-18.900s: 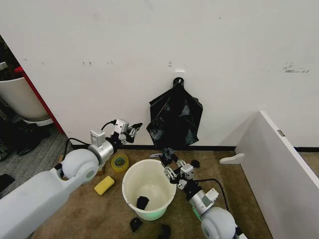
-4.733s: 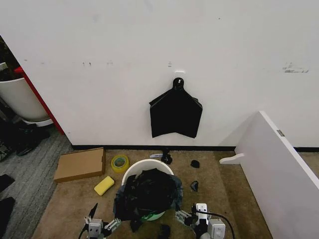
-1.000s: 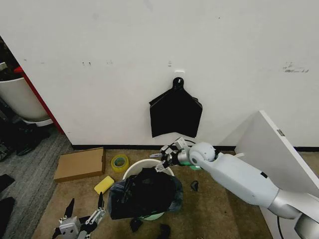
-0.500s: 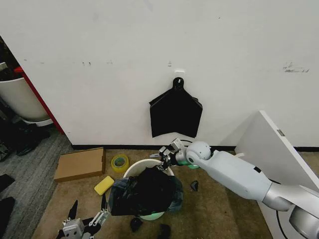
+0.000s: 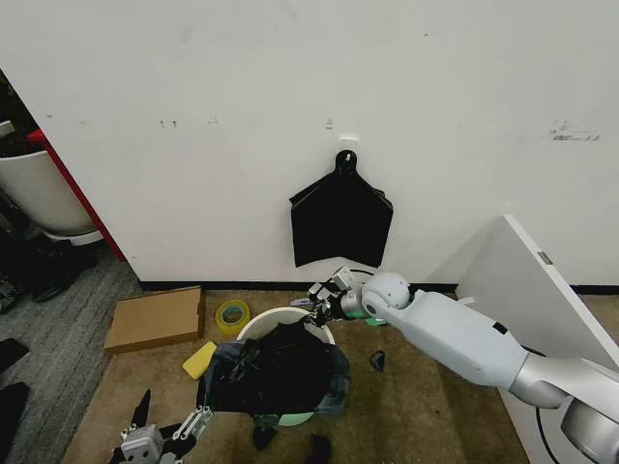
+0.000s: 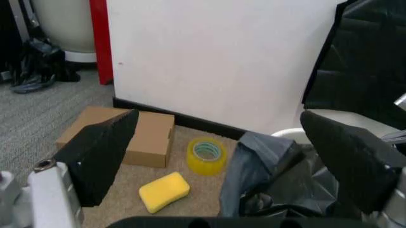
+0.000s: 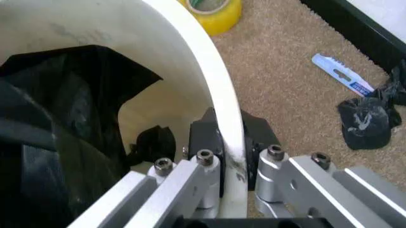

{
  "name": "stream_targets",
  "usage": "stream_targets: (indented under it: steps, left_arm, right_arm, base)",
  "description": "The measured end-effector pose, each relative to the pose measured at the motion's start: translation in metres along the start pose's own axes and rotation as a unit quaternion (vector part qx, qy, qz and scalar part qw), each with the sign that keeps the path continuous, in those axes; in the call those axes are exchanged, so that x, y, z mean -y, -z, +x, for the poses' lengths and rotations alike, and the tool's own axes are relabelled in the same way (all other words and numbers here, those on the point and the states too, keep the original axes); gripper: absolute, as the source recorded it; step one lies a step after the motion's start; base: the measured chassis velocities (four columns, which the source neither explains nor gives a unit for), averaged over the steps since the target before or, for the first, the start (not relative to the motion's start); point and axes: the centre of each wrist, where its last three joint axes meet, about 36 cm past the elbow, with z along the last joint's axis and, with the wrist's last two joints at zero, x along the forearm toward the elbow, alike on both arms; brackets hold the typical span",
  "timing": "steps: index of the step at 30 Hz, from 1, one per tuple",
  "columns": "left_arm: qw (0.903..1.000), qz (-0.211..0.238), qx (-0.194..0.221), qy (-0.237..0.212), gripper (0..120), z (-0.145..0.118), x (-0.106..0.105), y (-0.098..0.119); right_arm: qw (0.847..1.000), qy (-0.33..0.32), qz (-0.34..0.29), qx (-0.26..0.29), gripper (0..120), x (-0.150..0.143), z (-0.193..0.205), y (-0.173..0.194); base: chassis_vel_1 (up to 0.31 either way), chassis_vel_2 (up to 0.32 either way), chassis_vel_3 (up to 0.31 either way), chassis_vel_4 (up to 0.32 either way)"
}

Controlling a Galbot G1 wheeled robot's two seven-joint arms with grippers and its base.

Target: Place the garbage bag over the trash bin.

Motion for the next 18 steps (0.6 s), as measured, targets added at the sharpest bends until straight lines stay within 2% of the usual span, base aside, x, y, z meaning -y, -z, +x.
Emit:
stream_targets:
  steps: [10, 16, 18]
  left_arm:
    - [1.0, 0.001, 0.001, 0.0, 100, -0.001, -0.001, 0.001]
    - [0.9999, 0.008, -0.006, -0.007, 100, -0.005, -0.002, -0.004]
    - [0.9999, 0.009, -0.007, -0.008, 100, -0.006, -0.002, -0.005]
  right_arm:
    - [0.998, -0.024, -0.042, 0.028, 3, 0.003, 0.016, -0.008]
    - [0.984, -0.094, -0.136, 0.069, 3, 0.011, 0.051, -0.031]
    - [0.981, -0.104, -0.148, 0.074, 3, 0.01, 0.055, -0.034]
  base:
    - [0.0, 0.0, 0.0, 0.0]
    - [0.0, 0.0, 0.0, 0.0]
    - [0.0, 0.0, 0.0, 0.0]
